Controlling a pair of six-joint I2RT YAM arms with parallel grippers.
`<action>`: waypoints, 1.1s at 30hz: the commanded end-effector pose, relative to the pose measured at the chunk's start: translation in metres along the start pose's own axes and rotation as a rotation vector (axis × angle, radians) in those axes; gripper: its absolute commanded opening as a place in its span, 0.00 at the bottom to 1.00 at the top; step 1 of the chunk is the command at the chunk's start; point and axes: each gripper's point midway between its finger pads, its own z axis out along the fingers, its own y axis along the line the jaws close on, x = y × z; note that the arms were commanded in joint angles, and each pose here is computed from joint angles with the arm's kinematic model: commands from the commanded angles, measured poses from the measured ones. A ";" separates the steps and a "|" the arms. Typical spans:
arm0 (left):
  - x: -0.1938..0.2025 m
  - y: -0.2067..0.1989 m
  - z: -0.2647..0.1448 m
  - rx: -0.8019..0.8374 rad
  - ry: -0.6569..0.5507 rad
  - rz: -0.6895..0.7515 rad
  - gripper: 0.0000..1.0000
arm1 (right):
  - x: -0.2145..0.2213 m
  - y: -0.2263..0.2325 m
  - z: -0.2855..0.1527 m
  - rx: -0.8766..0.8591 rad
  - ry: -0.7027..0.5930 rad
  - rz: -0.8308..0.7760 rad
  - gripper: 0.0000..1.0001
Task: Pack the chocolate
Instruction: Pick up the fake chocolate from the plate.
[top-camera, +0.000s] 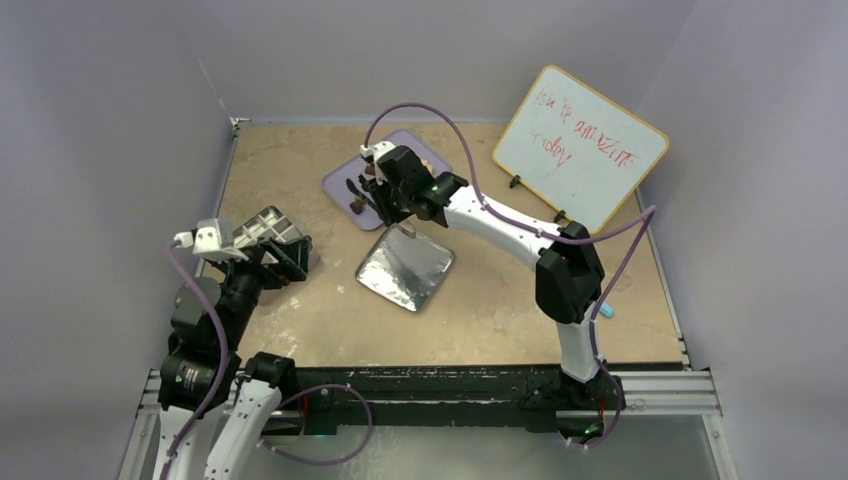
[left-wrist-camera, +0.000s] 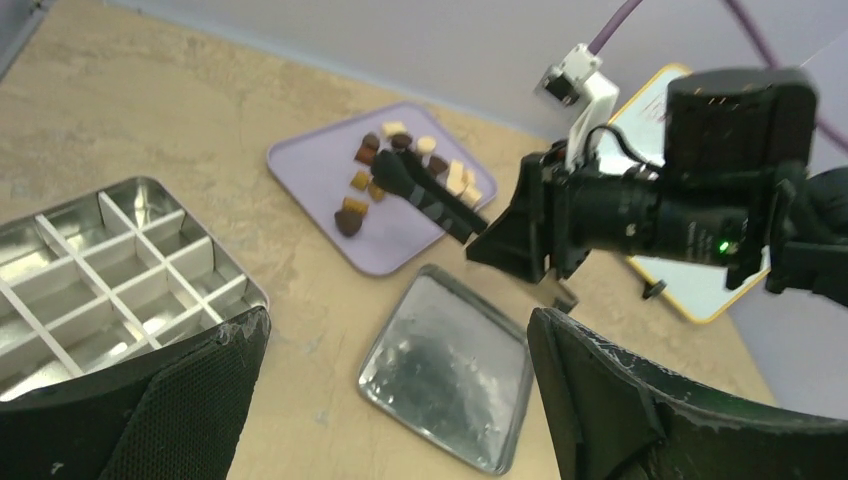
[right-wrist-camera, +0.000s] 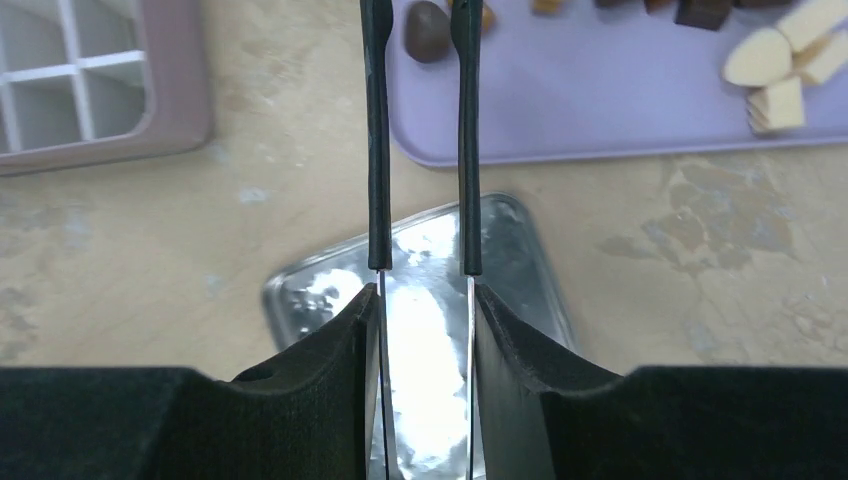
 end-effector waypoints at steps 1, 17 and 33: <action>-0.001 -0.003 0.013 0.017 0.006 0.047 1.00 | 0.007 -0.006 0.001 0.025 0.036 -0.041 0.38; 0.003 0.000 0.011 0.013 0.009 0.057 1.00 | 0.027 -0.015 0.037 0.066 0.119 -0.059 0.41; 0.002 0.001 0.009 0.010 0.003 0.057 1.00 | 0.027 -0.027 0.064 0.109 0.134 -0.068 0.39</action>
